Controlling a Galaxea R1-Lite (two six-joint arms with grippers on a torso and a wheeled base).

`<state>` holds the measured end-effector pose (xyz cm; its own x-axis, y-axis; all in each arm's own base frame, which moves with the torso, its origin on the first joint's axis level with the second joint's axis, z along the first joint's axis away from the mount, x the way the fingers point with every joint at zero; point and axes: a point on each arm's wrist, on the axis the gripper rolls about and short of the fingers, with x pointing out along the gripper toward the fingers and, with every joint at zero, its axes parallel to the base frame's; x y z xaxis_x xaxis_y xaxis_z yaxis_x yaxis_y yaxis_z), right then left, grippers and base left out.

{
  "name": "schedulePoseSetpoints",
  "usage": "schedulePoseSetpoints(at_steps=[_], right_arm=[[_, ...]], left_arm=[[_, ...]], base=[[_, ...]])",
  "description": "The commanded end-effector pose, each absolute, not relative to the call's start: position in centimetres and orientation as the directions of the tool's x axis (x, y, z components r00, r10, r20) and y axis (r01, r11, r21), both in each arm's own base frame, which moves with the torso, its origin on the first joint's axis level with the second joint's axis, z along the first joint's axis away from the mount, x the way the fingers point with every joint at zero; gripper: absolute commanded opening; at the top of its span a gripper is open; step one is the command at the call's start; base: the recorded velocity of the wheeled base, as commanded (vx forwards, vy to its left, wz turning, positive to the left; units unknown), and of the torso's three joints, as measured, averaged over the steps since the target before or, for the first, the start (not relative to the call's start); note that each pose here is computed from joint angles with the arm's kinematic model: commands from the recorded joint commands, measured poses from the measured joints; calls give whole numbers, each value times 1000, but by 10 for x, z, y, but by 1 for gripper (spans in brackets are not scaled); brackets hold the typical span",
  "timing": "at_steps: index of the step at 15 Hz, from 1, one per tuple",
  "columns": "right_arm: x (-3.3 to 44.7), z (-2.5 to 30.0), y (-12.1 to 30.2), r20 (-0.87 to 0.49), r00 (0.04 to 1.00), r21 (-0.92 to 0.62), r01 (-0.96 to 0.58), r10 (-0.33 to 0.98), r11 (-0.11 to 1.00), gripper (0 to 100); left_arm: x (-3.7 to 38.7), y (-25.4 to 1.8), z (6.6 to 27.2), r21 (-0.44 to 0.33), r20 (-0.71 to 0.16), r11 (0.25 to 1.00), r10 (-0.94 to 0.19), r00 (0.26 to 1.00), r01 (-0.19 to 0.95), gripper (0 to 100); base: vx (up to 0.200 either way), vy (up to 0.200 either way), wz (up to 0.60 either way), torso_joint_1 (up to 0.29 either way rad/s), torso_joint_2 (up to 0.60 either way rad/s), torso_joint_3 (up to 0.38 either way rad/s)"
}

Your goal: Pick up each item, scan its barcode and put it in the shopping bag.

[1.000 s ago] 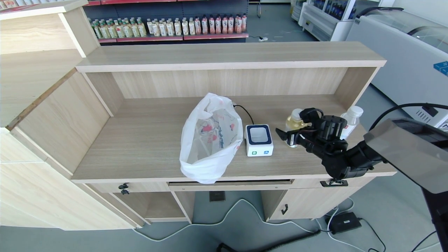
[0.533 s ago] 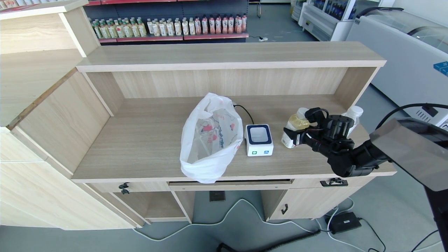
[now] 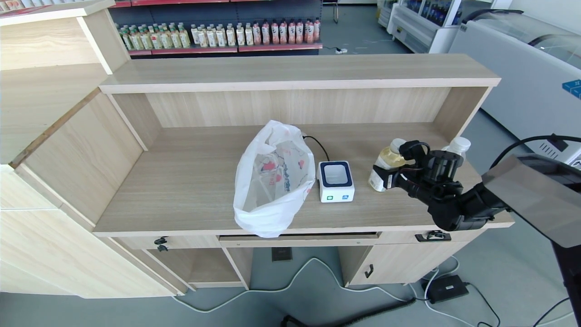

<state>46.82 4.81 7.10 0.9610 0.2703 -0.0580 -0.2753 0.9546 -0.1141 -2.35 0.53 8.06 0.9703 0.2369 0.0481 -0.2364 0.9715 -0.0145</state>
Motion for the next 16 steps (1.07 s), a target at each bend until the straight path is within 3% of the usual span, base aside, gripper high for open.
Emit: schedulePoseSetpoints(at_steps=[1,3,7,10,16], right_arm=[[455,80,47,-60,956,-137,-294,289,946,0],[436,117,46,-13,927,-121,-373,374,920,0],[390,215,44,51,895,99,-447,444,889,0],[338,271,30,63,821,275,-561,568,781,0],[231,306,27,93,495,370,-822,864,432,0]], left_arm=[[-24,5,81,-15,49,971,237,970,-237,100],[-24,5,81,-15,49,971,237,970,-237,100],[-24,5,81,-15,49,971,237,970,-237,100],[-24,5,81,-15,49,971,237,970,-237,100],[-24,5,81,-15,49,971,237,970,-237,100]], base=[[0,0,0,0,0,0],[0,0,0,0,0,0],[0,0,0,0,0,0],[0,0,0,0,0,0],[0,0,0,0,0,0]])
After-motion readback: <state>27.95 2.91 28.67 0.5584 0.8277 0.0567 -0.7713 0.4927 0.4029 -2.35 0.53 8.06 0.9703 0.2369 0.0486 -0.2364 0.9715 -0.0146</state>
